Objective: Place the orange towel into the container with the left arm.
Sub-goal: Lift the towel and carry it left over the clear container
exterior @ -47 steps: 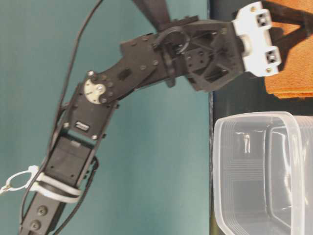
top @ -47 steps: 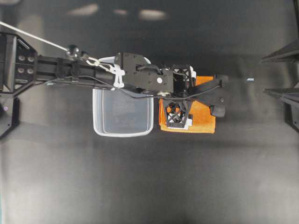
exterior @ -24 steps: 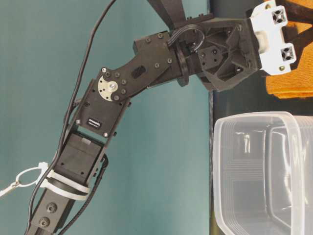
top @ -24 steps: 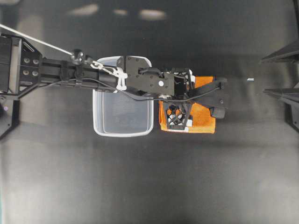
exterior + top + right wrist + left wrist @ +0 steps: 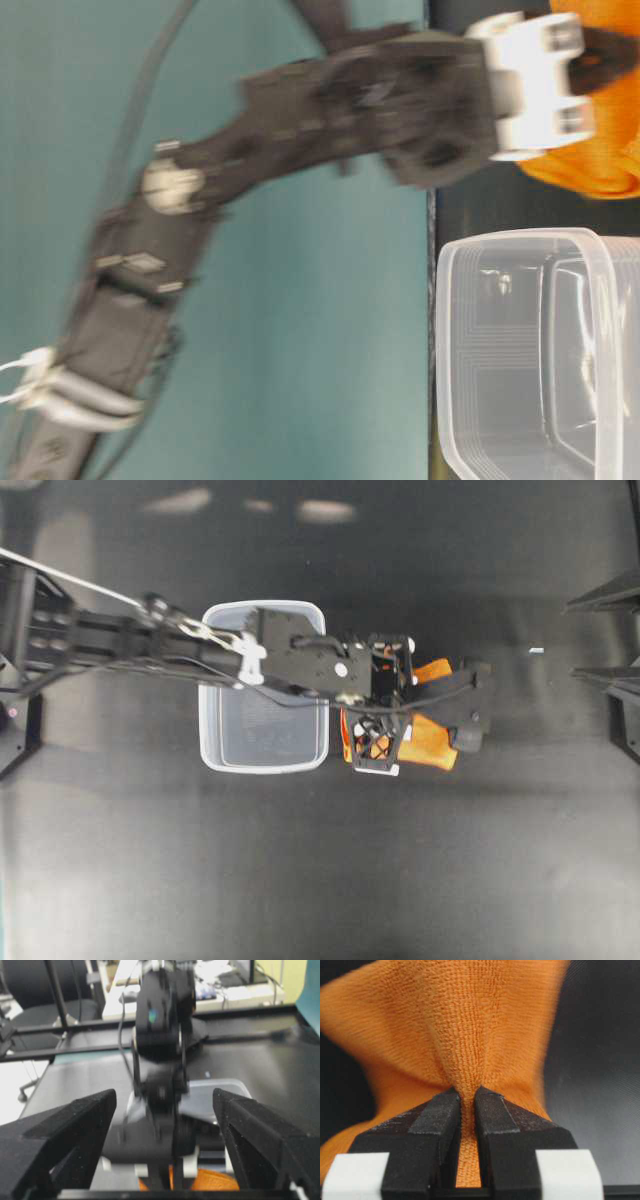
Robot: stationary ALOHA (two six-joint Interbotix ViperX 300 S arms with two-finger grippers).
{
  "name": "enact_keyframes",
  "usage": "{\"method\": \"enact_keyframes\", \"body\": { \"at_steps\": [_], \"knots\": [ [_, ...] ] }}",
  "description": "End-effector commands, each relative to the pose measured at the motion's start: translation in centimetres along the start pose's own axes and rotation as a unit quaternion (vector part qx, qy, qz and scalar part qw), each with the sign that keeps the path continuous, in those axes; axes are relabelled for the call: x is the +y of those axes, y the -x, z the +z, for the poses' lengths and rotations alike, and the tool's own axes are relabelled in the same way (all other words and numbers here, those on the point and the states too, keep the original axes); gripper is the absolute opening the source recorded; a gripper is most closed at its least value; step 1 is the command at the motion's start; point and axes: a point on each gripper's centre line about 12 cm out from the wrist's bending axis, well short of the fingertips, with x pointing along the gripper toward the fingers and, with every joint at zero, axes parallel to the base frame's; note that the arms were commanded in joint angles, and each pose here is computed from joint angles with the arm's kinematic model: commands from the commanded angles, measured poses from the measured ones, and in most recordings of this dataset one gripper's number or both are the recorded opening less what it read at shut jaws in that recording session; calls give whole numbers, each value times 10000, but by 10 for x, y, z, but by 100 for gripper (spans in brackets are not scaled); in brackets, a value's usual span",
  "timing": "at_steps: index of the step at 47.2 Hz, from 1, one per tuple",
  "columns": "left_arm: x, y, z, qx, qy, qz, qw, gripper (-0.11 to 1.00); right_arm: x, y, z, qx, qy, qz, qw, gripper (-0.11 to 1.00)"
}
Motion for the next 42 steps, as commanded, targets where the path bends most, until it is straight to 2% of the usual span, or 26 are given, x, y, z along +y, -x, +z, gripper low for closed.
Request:
{"method": "enact_keyframes", "body": {
  "at_steps": [1,8,11,15,22,34,42],
  "knots": [
    [5,79,25,-559,6,100,9984,6,1,1,11,-168,-7,20,9999,76],
    [8,159,21,-715,38,138,9973,6,1,2,11,-167,-22,29,9999,76],
    [11,184,10,-649,76,159,9977,6,1,2,11,-167,-7,28,9999,76],
    [17,201,-9,-479,168,183,9985,6,1,2,11,-168,-7,21,9999,76],
    [23,195,-48,-177,299,198,9992,6,1,2,12,-183,-38,23,9998,76],
    [21,163,-103,-60,381,220,9990,6,1,1,10,-129,-122,20,9998,76],
    [19,148,-119,-14,383,213,9990,6,1,0,9,-122,-114,19,9999,76]
  ]
}}
